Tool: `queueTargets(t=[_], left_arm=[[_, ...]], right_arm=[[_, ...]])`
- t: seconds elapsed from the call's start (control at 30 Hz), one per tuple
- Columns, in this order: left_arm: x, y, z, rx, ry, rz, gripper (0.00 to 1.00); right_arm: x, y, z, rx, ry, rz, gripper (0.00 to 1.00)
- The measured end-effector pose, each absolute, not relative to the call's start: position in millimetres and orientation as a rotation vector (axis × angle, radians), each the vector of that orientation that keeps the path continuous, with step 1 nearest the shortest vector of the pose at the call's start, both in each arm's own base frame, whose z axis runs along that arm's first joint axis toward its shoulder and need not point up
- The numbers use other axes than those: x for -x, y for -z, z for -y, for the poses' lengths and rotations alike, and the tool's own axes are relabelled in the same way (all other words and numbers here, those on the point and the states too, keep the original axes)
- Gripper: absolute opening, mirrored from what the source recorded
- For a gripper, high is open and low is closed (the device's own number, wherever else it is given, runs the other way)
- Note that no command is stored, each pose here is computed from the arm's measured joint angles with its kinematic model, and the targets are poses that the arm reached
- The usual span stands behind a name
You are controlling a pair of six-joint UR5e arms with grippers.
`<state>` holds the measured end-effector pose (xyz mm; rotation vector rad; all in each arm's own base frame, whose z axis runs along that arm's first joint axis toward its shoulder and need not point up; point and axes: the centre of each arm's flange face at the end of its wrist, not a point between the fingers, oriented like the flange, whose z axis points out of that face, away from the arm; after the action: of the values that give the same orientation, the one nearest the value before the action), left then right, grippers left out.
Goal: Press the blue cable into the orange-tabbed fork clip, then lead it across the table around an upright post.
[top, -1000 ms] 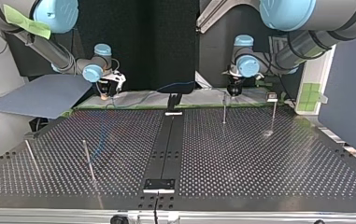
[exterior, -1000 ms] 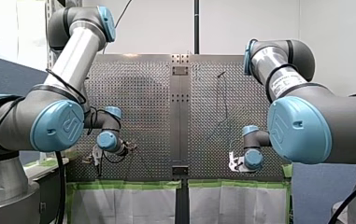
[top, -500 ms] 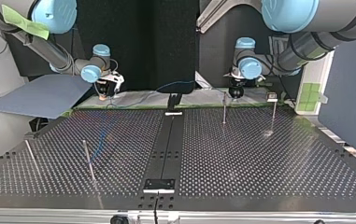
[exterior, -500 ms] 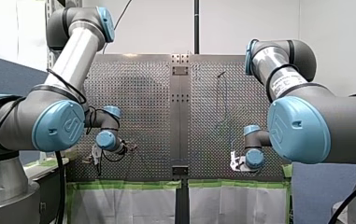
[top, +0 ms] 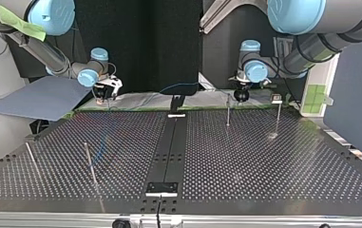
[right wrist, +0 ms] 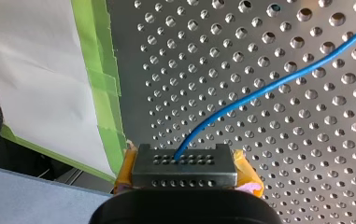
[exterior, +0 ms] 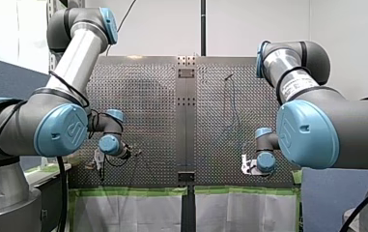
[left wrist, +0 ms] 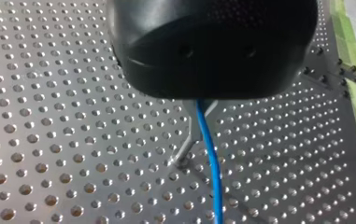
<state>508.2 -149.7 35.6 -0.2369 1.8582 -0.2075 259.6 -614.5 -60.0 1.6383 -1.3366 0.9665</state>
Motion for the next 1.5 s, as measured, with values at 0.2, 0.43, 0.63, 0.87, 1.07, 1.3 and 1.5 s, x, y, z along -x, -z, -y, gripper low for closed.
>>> queueTargets(t=[0.2, 0.43, 0.63, 0.87, 1.07, 1.3, 1.5], left_arm=[[-513.7, -30.9, 146.4, 0.244, 0.201, -1.861, 0.01], [-521.7, -18.2, 146.6, 0.239, 0.186, -1.875, 0.01], [-531.0, -21.5, 145.4, 0.241, 0.182, -1.869, 0.01], [-535.4, -23.3, 139.7, 0.255, 0.179, -1.863, 0.01], [-543.1, -27.0, 132.0, 0.265, 0.165, -1.866, 0.01], [-544.8, -27.5, 125.0, 0.268, 0.149, -1.884, 0.01], [-544.4, -35.7, 125.4, 0.248, 0.148, -1.893, 0.01]], right_arm=[[-259.5, 59.9, 614.8, -1.639, -0.965, 1.334, 0.00], [-260.3, 60.1, 614.3, -1.642, -0.964, 1.332, 0.00], [-261.9, 60.1, 613.6, -1.644, -0.965, 1.330, 0.00], [-261.7, 60.1, 613.6, -1.644, -0.965, 1.330, 0.00], [-259.6, 60.2, 614.5, -1.641, -0.963, 1.333, 0.00], [-259.0, 60.5, 614.6, -1.639, -0.962, 1.336, 0.00], [-258.4, 60.3, 615.0, -1.637, -0.963, 1.338, 0.00]])
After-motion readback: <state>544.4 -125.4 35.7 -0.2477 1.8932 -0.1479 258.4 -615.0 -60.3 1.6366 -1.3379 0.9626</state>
